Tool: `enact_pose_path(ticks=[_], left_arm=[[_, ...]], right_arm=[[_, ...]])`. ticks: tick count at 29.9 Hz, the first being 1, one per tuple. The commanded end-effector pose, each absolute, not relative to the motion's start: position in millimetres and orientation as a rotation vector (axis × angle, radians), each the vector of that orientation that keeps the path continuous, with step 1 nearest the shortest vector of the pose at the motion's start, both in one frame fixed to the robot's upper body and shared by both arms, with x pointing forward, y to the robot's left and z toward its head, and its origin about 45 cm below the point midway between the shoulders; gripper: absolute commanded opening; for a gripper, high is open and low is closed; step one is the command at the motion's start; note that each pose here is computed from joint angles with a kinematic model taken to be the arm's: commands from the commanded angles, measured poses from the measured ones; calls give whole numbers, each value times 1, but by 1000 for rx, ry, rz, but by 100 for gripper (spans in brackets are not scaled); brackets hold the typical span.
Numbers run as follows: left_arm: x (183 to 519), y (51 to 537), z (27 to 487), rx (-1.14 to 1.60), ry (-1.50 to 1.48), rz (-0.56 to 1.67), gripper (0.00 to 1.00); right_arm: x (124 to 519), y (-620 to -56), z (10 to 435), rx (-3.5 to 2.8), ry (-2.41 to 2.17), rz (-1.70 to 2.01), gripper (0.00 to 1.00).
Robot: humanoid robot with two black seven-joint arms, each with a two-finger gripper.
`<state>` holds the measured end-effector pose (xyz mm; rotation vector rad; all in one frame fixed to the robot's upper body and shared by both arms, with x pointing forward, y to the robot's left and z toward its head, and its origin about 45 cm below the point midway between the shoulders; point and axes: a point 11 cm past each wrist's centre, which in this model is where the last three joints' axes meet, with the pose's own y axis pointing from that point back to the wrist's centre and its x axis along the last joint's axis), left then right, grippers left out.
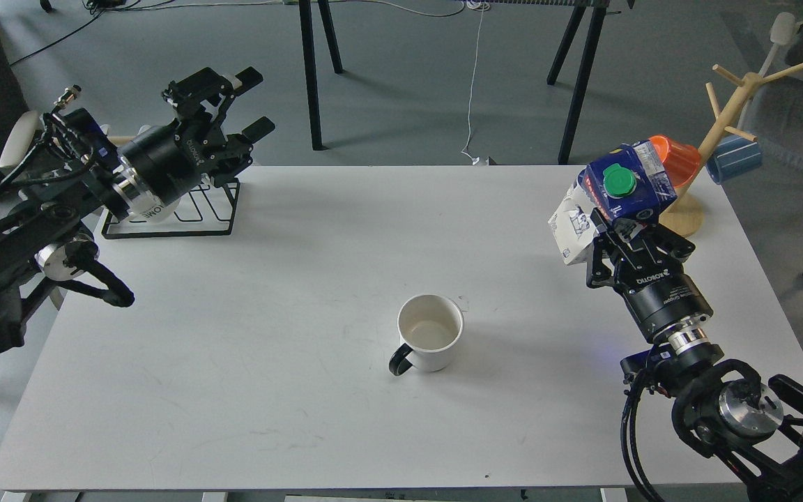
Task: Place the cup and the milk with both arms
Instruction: 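Lift the milk carton with the right gripper and carry it toward the mug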
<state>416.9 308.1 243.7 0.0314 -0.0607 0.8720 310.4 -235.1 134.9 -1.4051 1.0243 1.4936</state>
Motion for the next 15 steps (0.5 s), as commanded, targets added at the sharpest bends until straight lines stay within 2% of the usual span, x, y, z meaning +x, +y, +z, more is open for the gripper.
enact_pose_path(ticks=[1, 15], left_arm=[[415, 313, 242, 47, -63, 876, 82], [410, 319, 233, 62, -46, 886, 82]], right_arm=[[294, -194, 121, -1352, 965, 1550, 20], [262, -174, 94, -1287, 1003, 1606, 20]])
